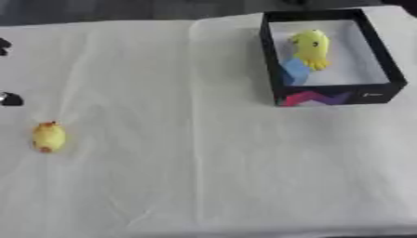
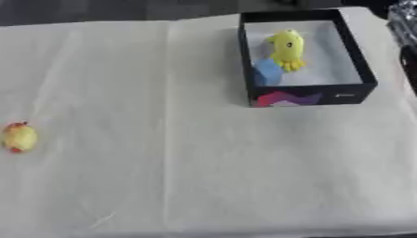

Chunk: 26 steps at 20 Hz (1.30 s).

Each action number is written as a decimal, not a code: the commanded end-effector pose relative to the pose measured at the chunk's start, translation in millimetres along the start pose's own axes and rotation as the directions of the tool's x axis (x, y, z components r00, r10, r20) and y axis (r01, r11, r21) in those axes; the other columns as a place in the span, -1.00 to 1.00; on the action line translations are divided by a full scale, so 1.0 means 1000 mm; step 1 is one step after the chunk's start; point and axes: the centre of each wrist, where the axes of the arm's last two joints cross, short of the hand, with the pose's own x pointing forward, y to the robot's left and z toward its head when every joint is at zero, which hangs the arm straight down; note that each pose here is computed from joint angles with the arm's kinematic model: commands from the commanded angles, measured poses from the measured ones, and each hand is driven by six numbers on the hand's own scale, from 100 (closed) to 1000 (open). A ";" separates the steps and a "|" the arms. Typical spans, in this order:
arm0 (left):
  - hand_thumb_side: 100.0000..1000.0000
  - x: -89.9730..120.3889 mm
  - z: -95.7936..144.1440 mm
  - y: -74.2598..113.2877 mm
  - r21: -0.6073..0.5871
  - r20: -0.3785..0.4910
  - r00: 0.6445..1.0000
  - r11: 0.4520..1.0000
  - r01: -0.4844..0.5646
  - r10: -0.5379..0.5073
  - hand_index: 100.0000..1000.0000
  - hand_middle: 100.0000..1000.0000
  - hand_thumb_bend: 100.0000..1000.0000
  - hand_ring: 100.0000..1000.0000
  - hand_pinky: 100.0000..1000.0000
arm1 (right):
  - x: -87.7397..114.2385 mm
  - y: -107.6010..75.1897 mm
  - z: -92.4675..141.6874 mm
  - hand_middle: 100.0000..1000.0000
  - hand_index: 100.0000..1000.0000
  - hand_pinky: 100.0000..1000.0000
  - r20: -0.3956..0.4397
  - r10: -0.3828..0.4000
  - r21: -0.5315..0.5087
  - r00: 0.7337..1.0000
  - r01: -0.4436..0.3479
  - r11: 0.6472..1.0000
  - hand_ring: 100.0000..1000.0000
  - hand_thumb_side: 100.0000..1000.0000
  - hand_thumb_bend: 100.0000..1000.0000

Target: Pick up the objects with one hand, pass them to the other hand, and then place them into the box on the other side of the table.

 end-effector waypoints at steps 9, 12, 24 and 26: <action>-0.60 0.009 -0.015 -0.003 -0.065 -0.004 0.998 0.996 0.055 -0.055 0.62 0.52 0.51 0.58 0.74 | 0.009 -0.008 -0.003 0.61 1.00 0.94 0.015 0.028 -0.010 1.000 -0.028 1.000 1.00 -0.33 -1.00; -0.66 0.003 -0.012 -0.007 -0.152 -0.022 0.996 0.985 0.086 -0.090 0.59 0.49 0.52 0.56 0.71 | 0.009 -0.008 -0.003 0.61 1.00 0.94 0.014 0.032 -0.011 0.999 -0.032 0.999 1.00 -0.34 -1.00; -1.00 -0.002 -0.015 -0.029 -0.345 -0.030 0.990 0.931 0.118 -0.137 0.59 0.45 0.28 0.53 0.65 | 0.005 -0.004 -0.003 0.60 1.00 0.94 0.002 0.034 -0.009 0.999 -0.034 0.999 1.00 -0.34 -1.00; -0.97 0.000 -0.017 -0.034 -0.329 -0.039 0.990 0.938 0.113 -0.133 0.56 0.42 0.24 0.51 0.62 | 0.004 -0.003 -0.003 0.60 1.00 0.94 0.001 0.033 -0.007 0.999 -0.033 0.999 1.00 -0.34 -1.00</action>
